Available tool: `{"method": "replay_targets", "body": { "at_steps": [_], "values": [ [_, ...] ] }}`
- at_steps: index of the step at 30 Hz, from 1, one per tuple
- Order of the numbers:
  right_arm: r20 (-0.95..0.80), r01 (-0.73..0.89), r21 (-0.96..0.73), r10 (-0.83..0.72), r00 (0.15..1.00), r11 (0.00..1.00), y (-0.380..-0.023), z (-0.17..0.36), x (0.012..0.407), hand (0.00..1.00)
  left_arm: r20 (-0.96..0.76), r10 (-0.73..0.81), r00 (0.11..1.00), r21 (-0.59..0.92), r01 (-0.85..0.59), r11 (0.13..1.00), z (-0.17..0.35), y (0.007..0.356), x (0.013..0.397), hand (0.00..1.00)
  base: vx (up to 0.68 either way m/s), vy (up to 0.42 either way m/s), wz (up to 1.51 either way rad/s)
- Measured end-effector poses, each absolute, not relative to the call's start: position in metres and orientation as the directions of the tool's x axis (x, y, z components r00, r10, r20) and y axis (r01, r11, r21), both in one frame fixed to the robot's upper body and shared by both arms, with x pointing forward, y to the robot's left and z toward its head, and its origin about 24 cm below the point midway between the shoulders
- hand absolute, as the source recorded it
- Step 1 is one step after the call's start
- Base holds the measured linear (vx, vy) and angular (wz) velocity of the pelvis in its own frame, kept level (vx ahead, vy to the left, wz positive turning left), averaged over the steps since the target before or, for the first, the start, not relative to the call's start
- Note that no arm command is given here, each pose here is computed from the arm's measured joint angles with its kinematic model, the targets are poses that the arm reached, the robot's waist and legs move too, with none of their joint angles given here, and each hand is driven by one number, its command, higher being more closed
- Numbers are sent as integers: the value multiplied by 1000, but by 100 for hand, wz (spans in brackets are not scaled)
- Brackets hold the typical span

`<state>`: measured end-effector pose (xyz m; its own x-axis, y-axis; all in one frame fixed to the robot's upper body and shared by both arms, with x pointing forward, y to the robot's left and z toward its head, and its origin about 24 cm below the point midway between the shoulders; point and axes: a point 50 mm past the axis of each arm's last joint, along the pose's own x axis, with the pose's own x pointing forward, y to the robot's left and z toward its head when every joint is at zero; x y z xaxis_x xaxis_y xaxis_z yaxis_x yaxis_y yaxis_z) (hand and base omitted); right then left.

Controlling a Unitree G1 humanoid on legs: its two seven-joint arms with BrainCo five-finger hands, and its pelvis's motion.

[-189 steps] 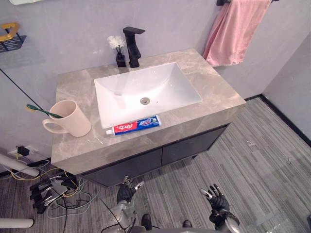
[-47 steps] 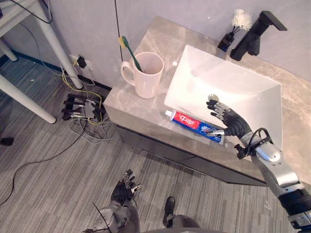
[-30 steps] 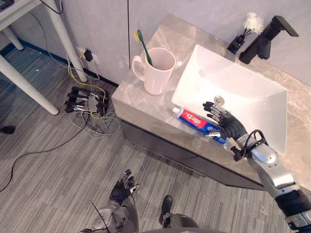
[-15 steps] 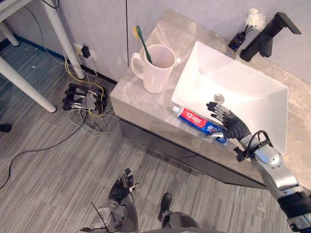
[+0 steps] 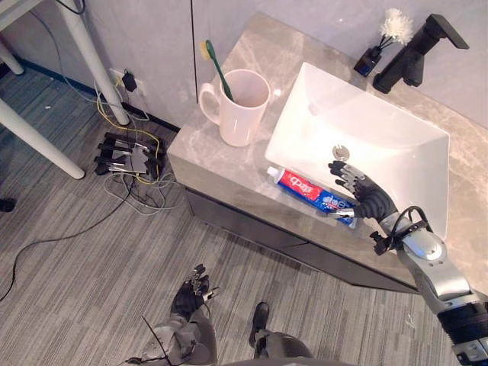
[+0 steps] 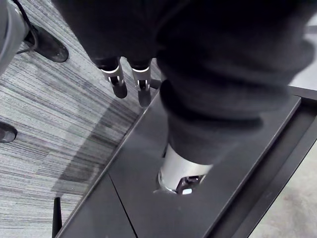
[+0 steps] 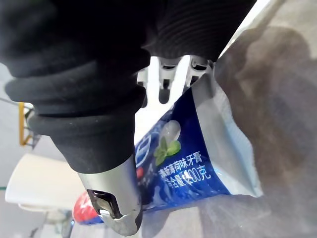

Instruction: Organize washtable

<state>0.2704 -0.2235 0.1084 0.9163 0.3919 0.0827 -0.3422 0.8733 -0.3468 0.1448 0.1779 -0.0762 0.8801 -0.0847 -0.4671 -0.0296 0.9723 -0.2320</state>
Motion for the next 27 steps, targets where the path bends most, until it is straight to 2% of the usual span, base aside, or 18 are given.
{"method": "replay_targets", "body": {
  "at_steps": [14, 15, 27],
  "values": [
    [31, -342, -444, 396, 918, 828, -229, 106, 268, 0, -462, -84, 883, -226, -26, 974, -75, 179, 146, 0, -1, -2, 4],
    [19, -345, -459, 398, 917, 819, -230, 106, 267, 100, -462, -83, 883, -222, -25, 975, -75, 180, 146, 0, -6, -6, 3],
    [-40, -316, -585, 363, 931, 747, -248, 109, 265, 100, -404, -56, 913, -207, -32, 978, -61, 189, 153, 0, 6, -3, 4]
  ]
}}
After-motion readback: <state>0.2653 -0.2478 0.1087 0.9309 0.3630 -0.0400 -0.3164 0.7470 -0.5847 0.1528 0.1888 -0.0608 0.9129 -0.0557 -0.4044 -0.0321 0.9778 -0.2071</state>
